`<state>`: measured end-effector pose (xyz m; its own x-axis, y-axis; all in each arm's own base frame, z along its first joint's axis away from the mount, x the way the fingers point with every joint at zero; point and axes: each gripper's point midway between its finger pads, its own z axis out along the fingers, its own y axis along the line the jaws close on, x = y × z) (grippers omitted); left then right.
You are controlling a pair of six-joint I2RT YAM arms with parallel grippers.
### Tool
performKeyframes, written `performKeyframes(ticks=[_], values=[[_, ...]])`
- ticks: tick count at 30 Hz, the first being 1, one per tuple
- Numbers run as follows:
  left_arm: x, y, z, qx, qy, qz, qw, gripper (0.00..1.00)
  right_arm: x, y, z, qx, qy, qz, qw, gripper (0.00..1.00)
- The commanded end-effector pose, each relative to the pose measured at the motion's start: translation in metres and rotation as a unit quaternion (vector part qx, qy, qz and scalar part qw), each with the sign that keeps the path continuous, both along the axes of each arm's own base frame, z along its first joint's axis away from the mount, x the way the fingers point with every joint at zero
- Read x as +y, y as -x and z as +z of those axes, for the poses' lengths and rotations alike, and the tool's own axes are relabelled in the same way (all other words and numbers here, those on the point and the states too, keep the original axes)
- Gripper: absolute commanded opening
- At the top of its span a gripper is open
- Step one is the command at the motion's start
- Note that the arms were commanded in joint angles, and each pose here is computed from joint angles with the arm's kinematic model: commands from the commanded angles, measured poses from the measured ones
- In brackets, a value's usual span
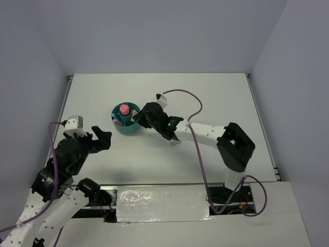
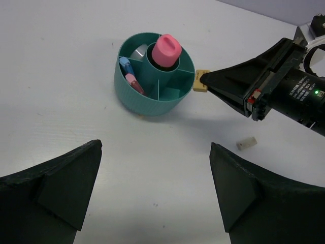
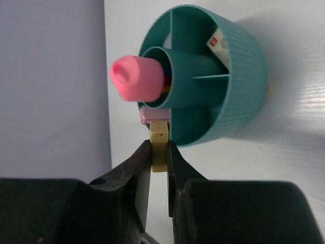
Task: Sort the stationery into containers
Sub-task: Place the stationery in the storage box, then pick up the stationery from the center of the board.
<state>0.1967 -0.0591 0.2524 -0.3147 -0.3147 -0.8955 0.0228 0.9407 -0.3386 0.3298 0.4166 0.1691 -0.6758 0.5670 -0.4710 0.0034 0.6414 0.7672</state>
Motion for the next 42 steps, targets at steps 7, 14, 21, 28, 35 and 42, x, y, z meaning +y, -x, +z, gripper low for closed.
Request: performKeyframes(ticks=[7,14,21,28,35,42], values=[[0.009,-0.001,0.014,-0.019,0.008,0.026,0.999,0.99,0.016,-0.025,-0.001,0.027,-0.016,-0.088,0.996,0.08],[0.006,-0.001,0.014,-0.021,0.009,0.019,1.0,0.99,0.011,-0.026,-0.014,0.028,-0.016,-0.095,0.995,0.24],[0.003,-0.001,0.015,-0.023,0.01,0.01,1.0,0.99,0.027,-0.034,-0.018,0.021,-0.02,-0.065,0.997,0.27],[0.0,-0.001,0.014,-0.022,0.008,0.001,1.0,0.99,0.027,-0.036,-0.008,0.011,-0.014,-0.062,0.998,0.51],[-0.001,-0.001,0.016,-0.024,0.009,-0.003,1.0,0.99,0.004,-0.03,0.012,-0.017,-0.013,-0.069,0.997,0.57],[-0.002,0.0,0.015,-0.025,0.01,-0.007,1.0,0.99,-0.091,0.003,-0.006,0.029,0.047,-0.173,0.983,0.66]])
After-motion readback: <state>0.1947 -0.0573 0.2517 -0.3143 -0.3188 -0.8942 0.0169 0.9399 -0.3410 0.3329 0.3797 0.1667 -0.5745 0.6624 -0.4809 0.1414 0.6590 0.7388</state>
